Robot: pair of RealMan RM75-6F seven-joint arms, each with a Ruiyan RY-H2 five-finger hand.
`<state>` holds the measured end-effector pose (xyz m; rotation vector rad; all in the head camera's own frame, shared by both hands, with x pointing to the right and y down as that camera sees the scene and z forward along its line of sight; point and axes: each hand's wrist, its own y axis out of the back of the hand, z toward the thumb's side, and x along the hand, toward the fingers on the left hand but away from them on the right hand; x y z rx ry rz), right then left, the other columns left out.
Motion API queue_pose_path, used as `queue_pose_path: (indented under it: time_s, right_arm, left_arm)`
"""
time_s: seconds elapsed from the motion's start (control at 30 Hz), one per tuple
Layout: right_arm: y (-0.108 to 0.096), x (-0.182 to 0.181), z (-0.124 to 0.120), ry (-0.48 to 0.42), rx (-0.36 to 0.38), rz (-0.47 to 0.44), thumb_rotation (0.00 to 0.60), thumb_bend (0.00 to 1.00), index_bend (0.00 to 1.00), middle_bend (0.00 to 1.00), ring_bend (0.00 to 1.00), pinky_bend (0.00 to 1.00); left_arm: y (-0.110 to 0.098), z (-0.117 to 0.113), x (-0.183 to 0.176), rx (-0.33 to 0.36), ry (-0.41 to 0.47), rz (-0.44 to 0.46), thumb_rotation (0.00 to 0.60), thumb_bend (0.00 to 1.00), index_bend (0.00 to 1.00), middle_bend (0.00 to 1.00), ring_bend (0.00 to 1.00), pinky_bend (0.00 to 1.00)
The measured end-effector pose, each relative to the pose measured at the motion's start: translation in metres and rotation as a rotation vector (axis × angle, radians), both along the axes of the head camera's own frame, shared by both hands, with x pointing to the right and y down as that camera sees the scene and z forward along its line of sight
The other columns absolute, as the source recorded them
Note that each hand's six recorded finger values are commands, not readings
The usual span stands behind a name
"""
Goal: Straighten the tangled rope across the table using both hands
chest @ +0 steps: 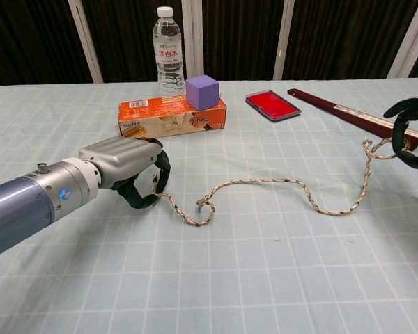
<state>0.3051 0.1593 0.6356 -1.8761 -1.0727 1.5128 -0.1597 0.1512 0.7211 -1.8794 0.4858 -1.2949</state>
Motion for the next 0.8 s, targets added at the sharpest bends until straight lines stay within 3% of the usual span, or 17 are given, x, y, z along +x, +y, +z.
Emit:
queue_pose_path:
  time_s: [0.4,0.8]
  right_arm:
    - [-0.002,0.004,-0.004,0.007,0.009,0.003,0.600,0.51,0.69,0.17,0.00,0.00]
    - [-0.005,0.023,-0.025,0.033,0.040,0.020,0.600,0.52,0.71,0.18,0.00,0.00]
  left_arm:
    - [-0.005,-0.008,-0.004,0.032,0.015,-0.012,0.600,0.55,0.62,0.27,0.06,0.09]
    - [-0.020,-0.043,-0.041,0.099,0.007,-0.043,0.600,0.56,0.65,0.27,0.06,0.09]
